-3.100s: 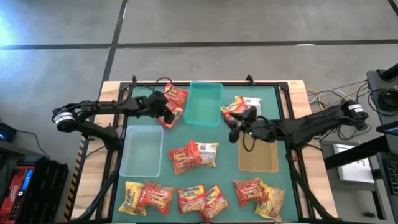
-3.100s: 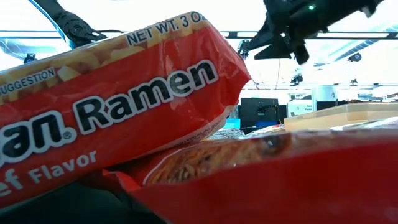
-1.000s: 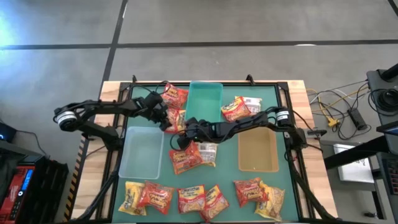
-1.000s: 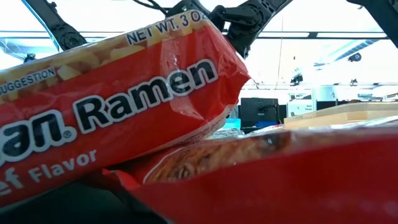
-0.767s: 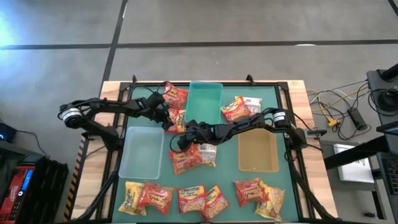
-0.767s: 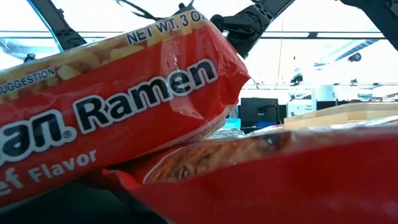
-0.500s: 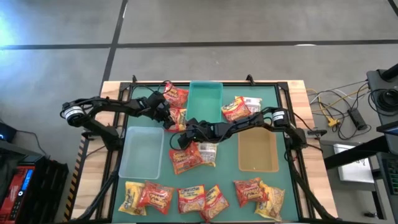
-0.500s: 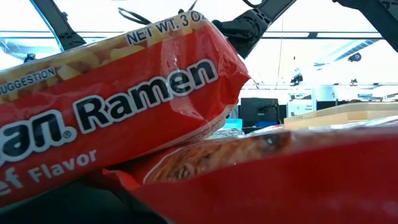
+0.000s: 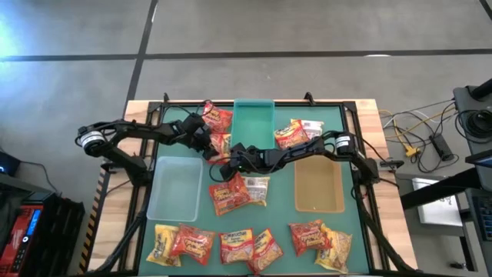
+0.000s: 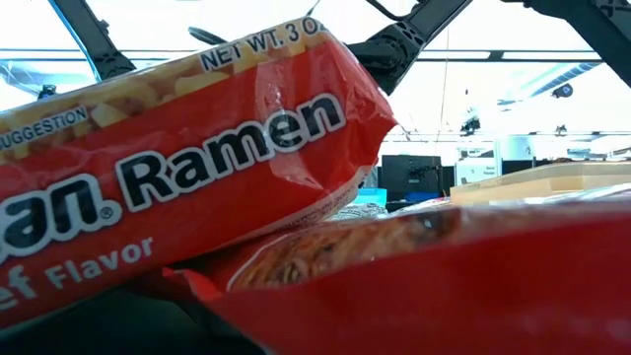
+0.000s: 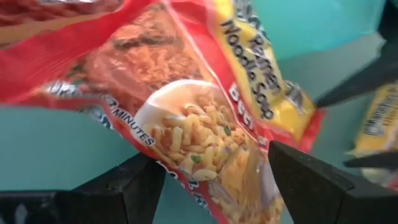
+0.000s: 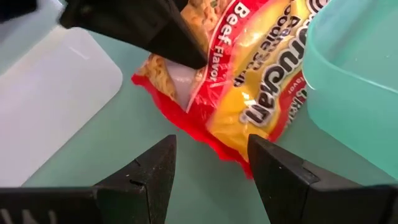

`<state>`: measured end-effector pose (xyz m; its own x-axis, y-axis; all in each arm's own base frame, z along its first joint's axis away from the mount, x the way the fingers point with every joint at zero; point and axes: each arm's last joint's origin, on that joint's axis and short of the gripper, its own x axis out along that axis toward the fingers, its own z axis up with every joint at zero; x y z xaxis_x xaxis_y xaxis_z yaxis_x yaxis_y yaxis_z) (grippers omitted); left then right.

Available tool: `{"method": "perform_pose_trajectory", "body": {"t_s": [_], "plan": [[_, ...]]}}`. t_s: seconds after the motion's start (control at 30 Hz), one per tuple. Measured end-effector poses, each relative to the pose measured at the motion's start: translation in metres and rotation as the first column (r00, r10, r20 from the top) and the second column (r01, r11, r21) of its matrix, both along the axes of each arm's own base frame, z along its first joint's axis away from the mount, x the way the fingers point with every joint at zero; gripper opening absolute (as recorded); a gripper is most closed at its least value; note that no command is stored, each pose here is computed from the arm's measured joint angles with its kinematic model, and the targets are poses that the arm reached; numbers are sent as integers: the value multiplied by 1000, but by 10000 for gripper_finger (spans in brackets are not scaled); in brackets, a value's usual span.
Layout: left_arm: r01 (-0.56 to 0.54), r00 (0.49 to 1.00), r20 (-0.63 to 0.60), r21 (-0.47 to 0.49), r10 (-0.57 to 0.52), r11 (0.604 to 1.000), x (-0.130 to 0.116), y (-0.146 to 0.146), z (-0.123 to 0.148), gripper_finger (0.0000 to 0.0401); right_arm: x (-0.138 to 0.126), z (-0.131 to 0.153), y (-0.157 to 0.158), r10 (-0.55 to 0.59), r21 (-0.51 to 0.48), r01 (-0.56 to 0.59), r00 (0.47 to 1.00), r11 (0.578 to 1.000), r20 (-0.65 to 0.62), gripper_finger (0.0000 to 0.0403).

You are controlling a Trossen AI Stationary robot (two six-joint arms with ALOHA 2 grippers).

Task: Sort Maruchan noodles
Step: Put the red noodle pack into the white transparent bin

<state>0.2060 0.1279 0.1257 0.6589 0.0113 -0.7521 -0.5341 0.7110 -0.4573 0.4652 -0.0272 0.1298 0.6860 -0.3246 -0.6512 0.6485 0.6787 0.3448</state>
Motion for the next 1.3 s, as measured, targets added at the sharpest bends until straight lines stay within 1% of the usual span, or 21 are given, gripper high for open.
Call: {"method": "perform_pose_trajectory", "body": {"t_s": [0.13, 0.4, 0.57, 0.73, 0.87, 1.03, 1.13, 1.2, 1.3], "plan": [[27, 997, 69, -32, -25, 999, 3, 0, 3, 259, 0, 0, 0, 9, -6, -9, 1000, 1000, -6, 187], [6, 997, 77, -51, -2, 999, 4, 0, 4, 213, 0, -1, 0, 19, -12, -19, 1000, 1000, -14, 187], [-43, 994, 93, -88, 51, 995, 6, 1, 5, 192, 0, -2, 0, 25, -18, -25, 1000, 1000, -10, 187], [-72, 990, 117, -64, 79, 995, 8, 3, 8, 176, 1, -1, 0, 28, -20, -28, 1000, 999, -3, 187], [-111, 989, 96, -27, 113, 993, 8, 4, 7, 137, 1, -1, 3, 44, -24, -44, 999, 999, -6, 187], [-111, 989, 95, -25, 113, 993, 8, 4, 7, 64, -1, 4, 7, 76, -21, -76, 997, 997, -13, 187], [-107, 989, 96, -20, 109, 994, 8, 4, 7, 29, -4, 12, 10, 109, -5, -109, 994, 994, -22, 187], [-101, 990, 97, -14, 102, 995, 8, 4, 8, 16, -5, 20, 12, 149, 3, -149, 989, 989, -20, 187], [-87, 990, 106, -23, 89, 996, 7, 4, 9, 13, -7, 34, 15, 210, 1, -210, 978, 978, 5, 187]]}}
